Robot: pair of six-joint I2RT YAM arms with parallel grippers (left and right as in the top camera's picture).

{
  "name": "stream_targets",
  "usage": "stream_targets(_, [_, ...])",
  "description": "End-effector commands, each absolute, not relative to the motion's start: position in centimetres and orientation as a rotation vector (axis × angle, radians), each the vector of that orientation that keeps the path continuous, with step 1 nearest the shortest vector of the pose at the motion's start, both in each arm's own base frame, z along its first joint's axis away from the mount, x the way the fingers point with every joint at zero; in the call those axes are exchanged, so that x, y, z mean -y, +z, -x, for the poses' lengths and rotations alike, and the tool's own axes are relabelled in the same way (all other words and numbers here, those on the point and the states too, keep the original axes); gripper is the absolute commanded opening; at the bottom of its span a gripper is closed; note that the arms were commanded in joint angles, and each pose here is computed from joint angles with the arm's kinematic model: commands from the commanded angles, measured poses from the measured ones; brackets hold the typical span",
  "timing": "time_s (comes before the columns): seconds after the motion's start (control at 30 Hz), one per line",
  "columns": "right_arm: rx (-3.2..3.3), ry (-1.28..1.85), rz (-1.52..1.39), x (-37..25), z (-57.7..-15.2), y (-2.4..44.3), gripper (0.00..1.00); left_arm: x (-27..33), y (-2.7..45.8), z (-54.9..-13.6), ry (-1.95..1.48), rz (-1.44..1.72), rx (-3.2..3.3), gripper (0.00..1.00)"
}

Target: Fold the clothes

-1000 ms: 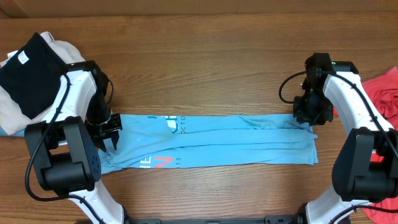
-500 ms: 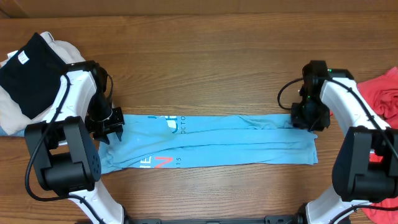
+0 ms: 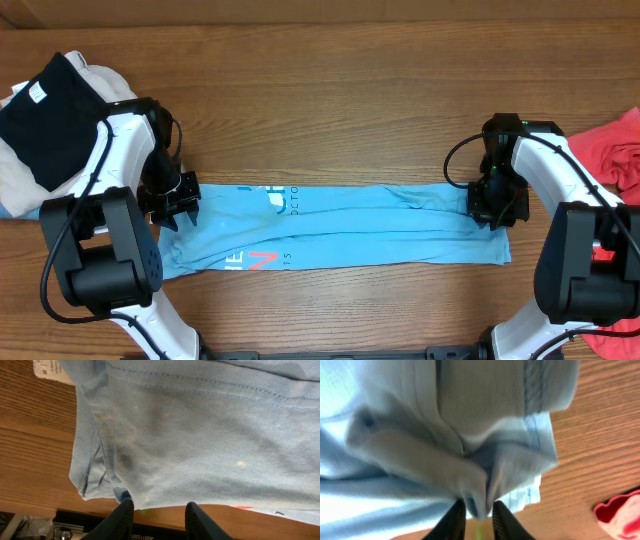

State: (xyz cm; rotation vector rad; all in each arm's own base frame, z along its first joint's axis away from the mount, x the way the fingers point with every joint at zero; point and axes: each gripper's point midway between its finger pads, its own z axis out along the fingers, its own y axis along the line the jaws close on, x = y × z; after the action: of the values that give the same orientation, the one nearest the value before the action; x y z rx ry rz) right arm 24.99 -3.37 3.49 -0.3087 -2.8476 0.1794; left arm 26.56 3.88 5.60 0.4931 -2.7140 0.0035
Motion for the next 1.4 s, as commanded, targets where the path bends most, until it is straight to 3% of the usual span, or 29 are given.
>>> stream_targets(0.0, [2.86,0.18,0.334,3.6,-24.8,4.2,0.23,-4.0,6.0,-26.6,0.02,-0.519,2.728,0.37])
stream_targets(0.33, [2.891,0.181,0.34,3.7,-25.7,4.4,0.18,-4.0,6.0,-26.6,0.02,-0.519,2.728,0.38])
stream_targets(0.43, [2.932,0.214,0.461,4.3,-27.3,5.3,0.19,-4.0,6.0,-26.6,0.02,-0.519,2.728,0.38])
stream_targets(0.67, [2.993,-0.01,0.532,5.3,-29.0,5.8,0.32,-3.9,6.1,-26.5,0.02,-0.519,2.726,0.49])
stream_targets(0.8, [2.976,-0.204,0.58,6.1,-28.6,5.8,0.43,-4.0,6.0,-26.7,0.02,-0.52,2.732,0.49])
stream_targets(0.93, [2.978,-0.37,0.531,6.0,-28.3,6.2,0.72,-4.0,5.9,-26.9,0.02,-0.522,2.741,0.5])
stream_targets(1.1, [2.989,-0.389,0.442,5.8,-28.0,5.6,0.9,-4.0,5.9,-27.0,0.021,-0.522,2.744,0.5])
stream_targets(1.23, [2.996,-0.388,0.441,5.6,-27.6,4.0,0.96,-4.0,5.9,-27.0,0.02,-0.521,2.743,0.51])
stream_targets(1.37, [2.995,-0.416,0.444,5.1,-27.1,2.5,0.95,-4.0,5.9,-27.0,0.02,-0.522,2.747,0.51])
